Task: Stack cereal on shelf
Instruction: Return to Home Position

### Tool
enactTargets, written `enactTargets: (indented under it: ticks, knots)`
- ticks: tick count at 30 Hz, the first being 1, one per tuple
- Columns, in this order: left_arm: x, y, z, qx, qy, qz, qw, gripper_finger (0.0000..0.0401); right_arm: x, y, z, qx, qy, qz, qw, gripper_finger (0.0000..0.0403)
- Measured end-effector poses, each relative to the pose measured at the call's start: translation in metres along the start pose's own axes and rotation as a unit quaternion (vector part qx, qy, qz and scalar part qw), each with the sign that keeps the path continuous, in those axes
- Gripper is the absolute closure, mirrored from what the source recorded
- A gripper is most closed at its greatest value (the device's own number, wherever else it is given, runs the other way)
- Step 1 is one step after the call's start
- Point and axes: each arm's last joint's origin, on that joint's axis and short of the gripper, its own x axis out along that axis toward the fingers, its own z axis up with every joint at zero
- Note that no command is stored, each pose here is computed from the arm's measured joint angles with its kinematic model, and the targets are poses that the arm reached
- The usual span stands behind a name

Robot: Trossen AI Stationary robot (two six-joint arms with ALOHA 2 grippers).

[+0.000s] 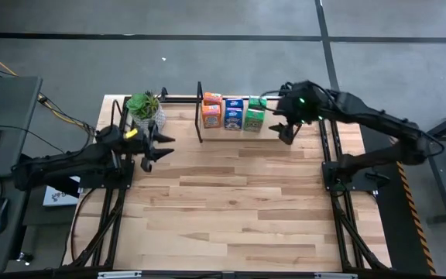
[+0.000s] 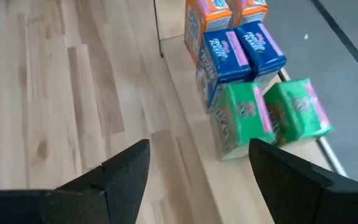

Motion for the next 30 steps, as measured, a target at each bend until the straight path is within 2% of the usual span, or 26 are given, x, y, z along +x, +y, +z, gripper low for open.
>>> enactTargets:
  ticks: [5,7,10,18,24,30]
  knots:
    - [-0.003,-0.012,-0.028,-0.015,0.003,-0.022,1.000,0.0355,-0.010,0.009,-0.033,0.023,-0.032,0.009,0.999,0.0135]
    - [-0.003,-0.019,-0.032,-0.012,0.004,-0.037,0.999,0.0388,-0.014,0.013,-0.041,0.030,-0.048,0.011,0.998,0.0135]
    - [-0.003,-0.028,-0.036,-0.002,0.006,-0.047,0.999,0.0389,-0.018,0.017,-0.049,0.031,-0.071,0.013,0.997,0.0135]
    - [-0.005,-0.043,-0.048,0.072,0.022,-0.071,0.995,0.0400,-0.016,0.022,-0.054,0.033,-0.117,0.021,0.992,0.0135]
    - [-0.005,-0.040,-0.050,0.074,0.031,-0.060,0.995,0.0401,-0.016,0.029,-0.057,0.019,-0.104,0.036,0.994,0.0135]
    - [-0.005,-0.041,-0.045,0.062,0.011,-0.104,0.993,0.0401,-0.016,0.040,-0.057,-0.006,-0.107,0.053,0.993,0.0135]
